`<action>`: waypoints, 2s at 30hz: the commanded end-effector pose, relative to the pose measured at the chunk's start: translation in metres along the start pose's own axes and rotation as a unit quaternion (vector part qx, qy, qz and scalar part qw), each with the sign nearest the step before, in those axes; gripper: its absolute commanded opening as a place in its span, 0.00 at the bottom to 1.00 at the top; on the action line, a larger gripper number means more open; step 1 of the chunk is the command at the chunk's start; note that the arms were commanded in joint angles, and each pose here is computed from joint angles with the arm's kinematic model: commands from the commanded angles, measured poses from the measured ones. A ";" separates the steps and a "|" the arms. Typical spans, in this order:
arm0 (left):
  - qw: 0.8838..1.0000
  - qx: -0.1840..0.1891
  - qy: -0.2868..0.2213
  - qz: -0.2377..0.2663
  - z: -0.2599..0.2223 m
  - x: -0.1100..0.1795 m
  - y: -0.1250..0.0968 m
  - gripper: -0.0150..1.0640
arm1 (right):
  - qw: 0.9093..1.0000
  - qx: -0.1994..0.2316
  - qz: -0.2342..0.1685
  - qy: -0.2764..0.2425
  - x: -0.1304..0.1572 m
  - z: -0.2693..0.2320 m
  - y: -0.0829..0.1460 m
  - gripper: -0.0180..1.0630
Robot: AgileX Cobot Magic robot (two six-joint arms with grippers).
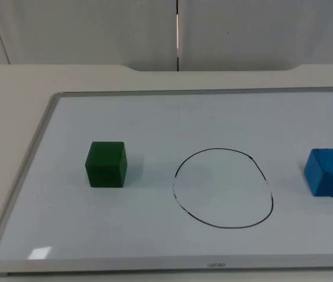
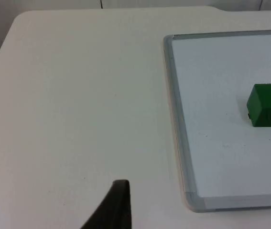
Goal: Push the two cubes into the marked area.
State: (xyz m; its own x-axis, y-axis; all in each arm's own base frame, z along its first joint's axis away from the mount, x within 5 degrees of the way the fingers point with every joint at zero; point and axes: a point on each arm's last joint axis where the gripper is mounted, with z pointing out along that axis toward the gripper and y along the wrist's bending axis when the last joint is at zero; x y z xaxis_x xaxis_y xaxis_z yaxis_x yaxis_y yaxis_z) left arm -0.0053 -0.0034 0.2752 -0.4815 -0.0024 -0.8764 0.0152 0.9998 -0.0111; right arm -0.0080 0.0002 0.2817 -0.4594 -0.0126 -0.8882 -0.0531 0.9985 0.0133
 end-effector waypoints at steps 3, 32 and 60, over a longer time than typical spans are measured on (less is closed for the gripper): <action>1.000 0.007 -0.005 -0.007 0.001 -0.002 -0.001 0.96 | 1.000 0.000 0.000 -0.001 0.001 0.001 0.000 0.99; 1.000 0.015 -0.011 -0.018 0.021 -0.034 -0.002 0.91 | 1.000 0.000 0.000 -0.001 0.001 0.001 0.000 0.99; 0.989 0.143 0.017 -0.036 0.096 -0.076 -0.022 0.36 | 1.000 -0.001 0.000 -0.001 0.001 0.001 0.000 0.99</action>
State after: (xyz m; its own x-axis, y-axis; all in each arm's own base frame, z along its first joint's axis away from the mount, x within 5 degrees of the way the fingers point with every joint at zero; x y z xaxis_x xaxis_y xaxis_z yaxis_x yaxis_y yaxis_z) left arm 0.1098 -0.0251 0.2903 -0.5578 -0.0419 -0.8289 0.2129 0.9581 -0.1917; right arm -0.0080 0.0002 0.2817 -0.4594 -0.0126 -0.8882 -0.0531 0.9985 0.0133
